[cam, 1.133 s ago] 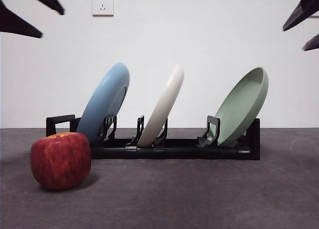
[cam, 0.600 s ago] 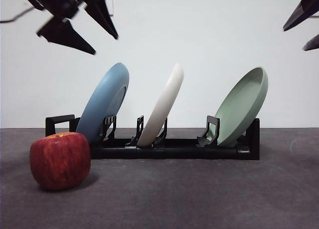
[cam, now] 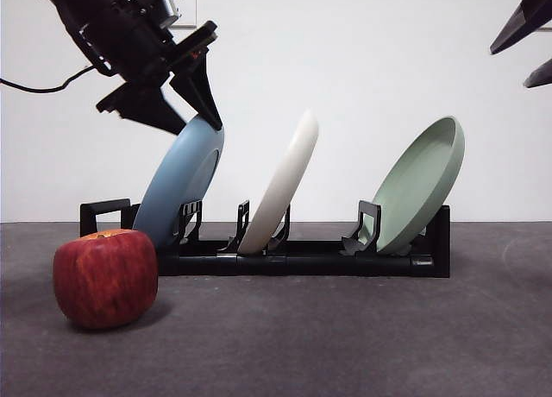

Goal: Take the blue plate from the plate rack,put the plate on the table,take the apple from the table,put the apple in the plate

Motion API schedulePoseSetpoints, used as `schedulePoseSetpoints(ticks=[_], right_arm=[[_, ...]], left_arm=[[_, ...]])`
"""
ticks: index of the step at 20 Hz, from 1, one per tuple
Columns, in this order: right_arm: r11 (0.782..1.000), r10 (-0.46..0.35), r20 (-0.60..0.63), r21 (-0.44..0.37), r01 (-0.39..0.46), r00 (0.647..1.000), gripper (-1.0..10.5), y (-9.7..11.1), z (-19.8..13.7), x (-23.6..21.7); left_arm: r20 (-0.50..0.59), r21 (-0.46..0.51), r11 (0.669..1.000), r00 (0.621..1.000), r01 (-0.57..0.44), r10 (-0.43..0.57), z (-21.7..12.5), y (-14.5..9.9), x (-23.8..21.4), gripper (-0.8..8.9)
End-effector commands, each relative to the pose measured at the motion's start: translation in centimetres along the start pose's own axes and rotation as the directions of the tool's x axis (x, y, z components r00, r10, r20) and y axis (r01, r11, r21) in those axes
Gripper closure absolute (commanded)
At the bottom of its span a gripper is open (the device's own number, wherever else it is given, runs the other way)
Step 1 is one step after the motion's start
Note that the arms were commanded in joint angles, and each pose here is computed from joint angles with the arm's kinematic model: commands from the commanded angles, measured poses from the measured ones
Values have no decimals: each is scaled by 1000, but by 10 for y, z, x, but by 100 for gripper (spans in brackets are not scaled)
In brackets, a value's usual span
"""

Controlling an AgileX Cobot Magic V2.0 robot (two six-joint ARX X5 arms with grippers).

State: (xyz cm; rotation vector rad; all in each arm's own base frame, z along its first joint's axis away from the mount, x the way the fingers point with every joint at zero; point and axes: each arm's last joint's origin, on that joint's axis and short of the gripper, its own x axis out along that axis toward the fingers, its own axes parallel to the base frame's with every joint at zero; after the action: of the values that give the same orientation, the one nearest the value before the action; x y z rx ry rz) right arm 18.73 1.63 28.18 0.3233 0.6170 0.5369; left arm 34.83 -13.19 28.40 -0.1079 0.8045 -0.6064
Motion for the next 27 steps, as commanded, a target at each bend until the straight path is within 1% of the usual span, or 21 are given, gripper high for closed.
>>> schedulePoseSetpoints(ticks=[1, 3, 5, 9, 12, 15, 17, 19, 20, 23, 26, 27], right_arm=[[1000, 0, 5, -20, 0, 1000, 694, 1, 2, 0], [1000, 0, 5, -20, 0, 1000, 694, 1, 2, 0], [1000, 0, 5, -20, 0, 1000, 694, 1, 2, 0], [1000, 0, 6, -20, 0, 1000, 694, 1, 2, 0], [1000, -1, 7, -20, 1, 1000, 694, 1, 2, 0], [1000, -2, 12, -23, 2, 1000, 694, 1, 3, -1], [999, -2, 26, -32, 2, 1000, 694, 3, 7, -3], [999, 0, 48, -47, 3, 999, 694, 7, 15, -7], [999, -2, 60, -54, 5, 998, 694, 9, 18, -9], [997, -17, 93, -72, 24, 996, 694, 14, 28, -15], [996, -17, 125, -87, 28, 992, 694, 18, 36, -22], [996, -17, 135, -90, 30, 991, 694, 19, 38, -24]], left_arm=[[18, 24, 1000, 1000, 8, -8, 2, -2, 2, 821], [24, 35, 999, 1000, 15, -16, 8, -9, -5, 821], [40, 87, 996, 999, 15, -18, 19, -19, -19, 821], [86, 211, 977, 996, 14, -33, 42, -56, -67, 821], [89, 306, 952, 995, 22, -52, 40, -86, -106, 821], [26, 381, 924, 999, 26, -38, 17, -114, -143, 821], [-16, 437, 900, 1000, -5, 13, 0, -132, -162, 820], [-13, 489, 872, 1000, -1, 9, -17, -152, -177, 820], [-1, 497, 868, 1000, -6, 7, -26, -160, -182, 820], [5, 501, 865, 1000, -9, 7, -63, -177, -174, 820], [-21, 522, 853, 1000, -9, 24, -105, -193, -141, 821], [-34, 539, 842, 999, 7, 13, -119, -200, -129, 821]])
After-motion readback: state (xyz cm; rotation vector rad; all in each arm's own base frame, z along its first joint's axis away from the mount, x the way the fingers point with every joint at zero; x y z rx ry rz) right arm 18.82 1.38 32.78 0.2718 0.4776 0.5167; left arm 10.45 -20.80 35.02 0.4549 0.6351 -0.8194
